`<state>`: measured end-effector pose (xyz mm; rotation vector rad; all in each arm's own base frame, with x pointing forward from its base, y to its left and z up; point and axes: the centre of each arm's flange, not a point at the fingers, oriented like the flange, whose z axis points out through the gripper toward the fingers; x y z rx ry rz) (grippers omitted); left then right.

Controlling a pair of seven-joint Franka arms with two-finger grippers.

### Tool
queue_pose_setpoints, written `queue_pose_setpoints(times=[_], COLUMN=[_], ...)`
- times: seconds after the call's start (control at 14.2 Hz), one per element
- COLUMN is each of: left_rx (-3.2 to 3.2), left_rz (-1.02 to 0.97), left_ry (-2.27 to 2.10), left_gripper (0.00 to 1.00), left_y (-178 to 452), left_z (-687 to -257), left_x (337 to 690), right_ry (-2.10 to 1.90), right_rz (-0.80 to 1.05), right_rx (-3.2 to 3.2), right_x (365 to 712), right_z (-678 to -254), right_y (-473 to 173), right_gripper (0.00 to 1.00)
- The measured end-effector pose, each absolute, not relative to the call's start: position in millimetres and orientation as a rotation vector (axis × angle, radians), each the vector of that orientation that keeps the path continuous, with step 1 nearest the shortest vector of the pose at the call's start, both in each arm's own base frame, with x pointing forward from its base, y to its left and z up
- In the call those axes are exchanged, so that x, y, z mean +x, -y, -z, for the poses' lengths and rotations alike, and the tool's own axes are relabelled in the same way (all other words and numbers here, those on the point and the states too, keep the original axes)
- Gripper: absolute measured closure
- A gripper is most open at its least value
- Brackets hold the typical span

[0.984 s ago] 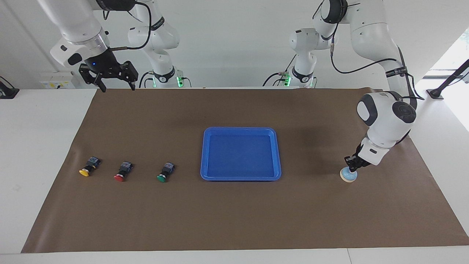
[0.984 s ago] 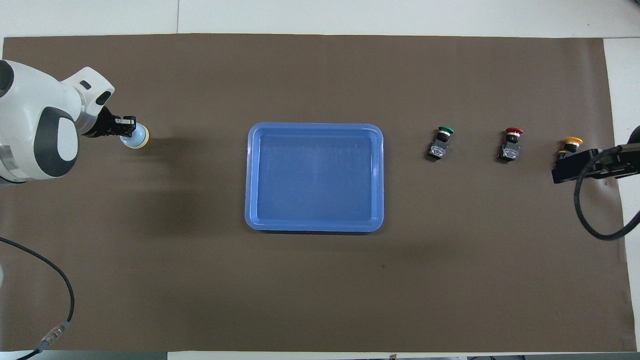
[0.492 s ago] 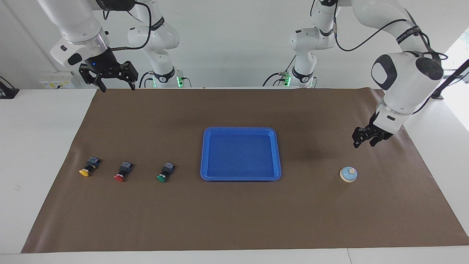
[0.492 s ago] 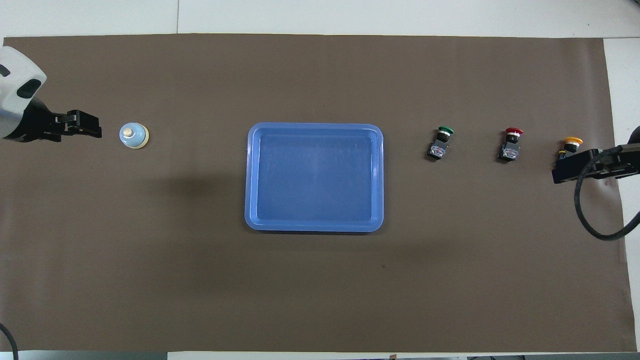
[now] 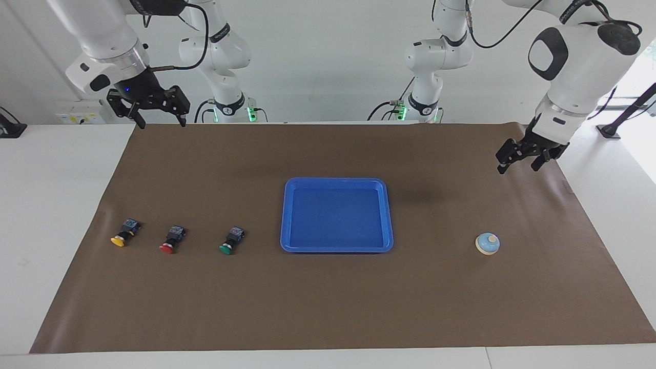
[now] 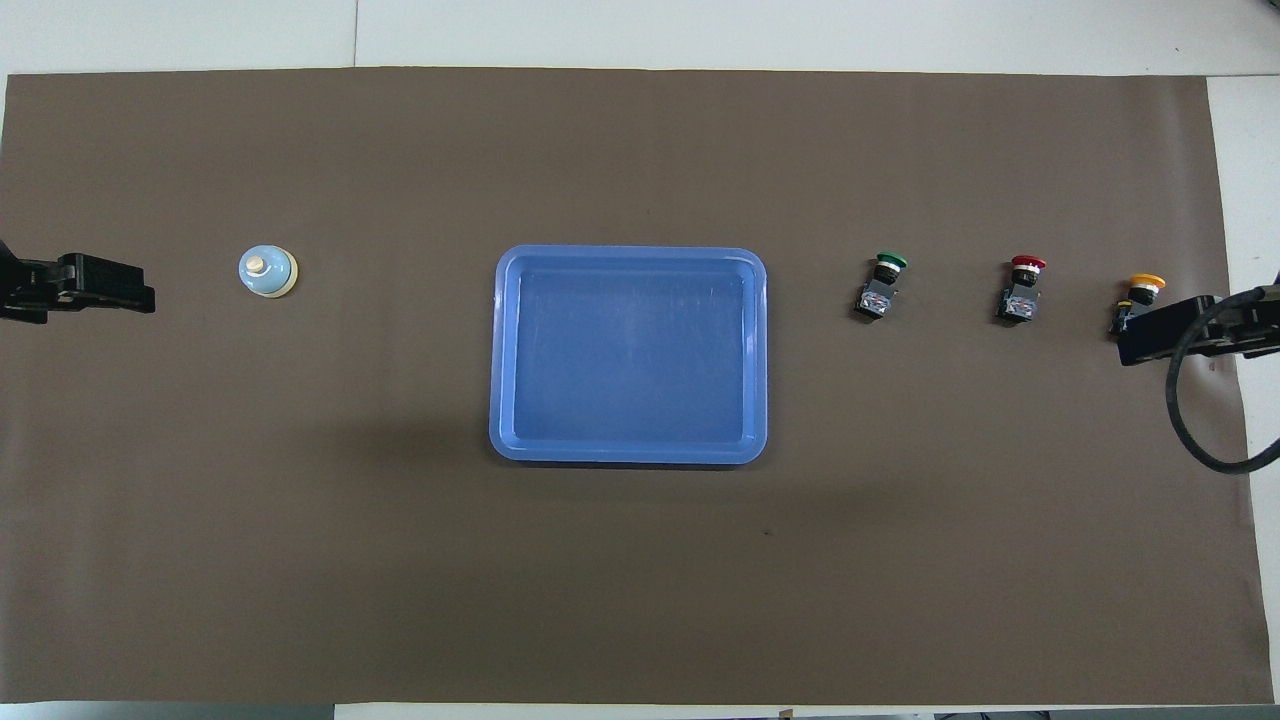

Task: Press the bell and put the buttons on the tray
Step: 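Lift the left gripper off the bell and draw it back, then grasp the green-capped button with the right gripper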

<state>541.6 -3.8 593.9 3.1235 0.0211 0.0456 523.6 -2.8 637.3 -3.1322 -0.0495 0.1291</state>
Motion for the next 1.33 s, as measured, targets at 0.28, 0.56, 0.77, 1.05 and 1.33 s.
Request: queue_pose_setpoints(times=[0.28, 0.56, 0.77, 1.05, 1.33], left_rx=[3.125, 3.125, 3.124, 3.124, 3.124], left_rz=[-0.002, 0.060, 0.073, 0.086, 0.097], left_ry=[-0.013, -0.006, -0.005, -0.005, -0.002], left_gripper=[0.00, 0.00, 0.00, 0.00, 0.00], left_y=[6.5, 8.6, 8.6, 8.6, 9.7], left_z=[-597.4, -604.7, -615.4, -612.1, -610.5], left_x=[533.8, 528.6, 526.7, 528.1, 528.3], right_ry=[0.053, 0.053, 0.054, 0.046, -0.084], right_rz=[-0.130, -0.129, -0.129, -0.107, -0.045], right_rx=[-3.132, -3.132, -3.132, -3.134, -3.137], right_x=[523.6, 523.6, 523.5, 525.8, 538.8], right_z=[-637.1, -637.2, -637.3, -635.7, -607.6], right_y=[1.6, 1.5, 1.4, 1.3, -5.9], right_gripper=[0.00, 0.00, 0.00, 0.00, 0.00])
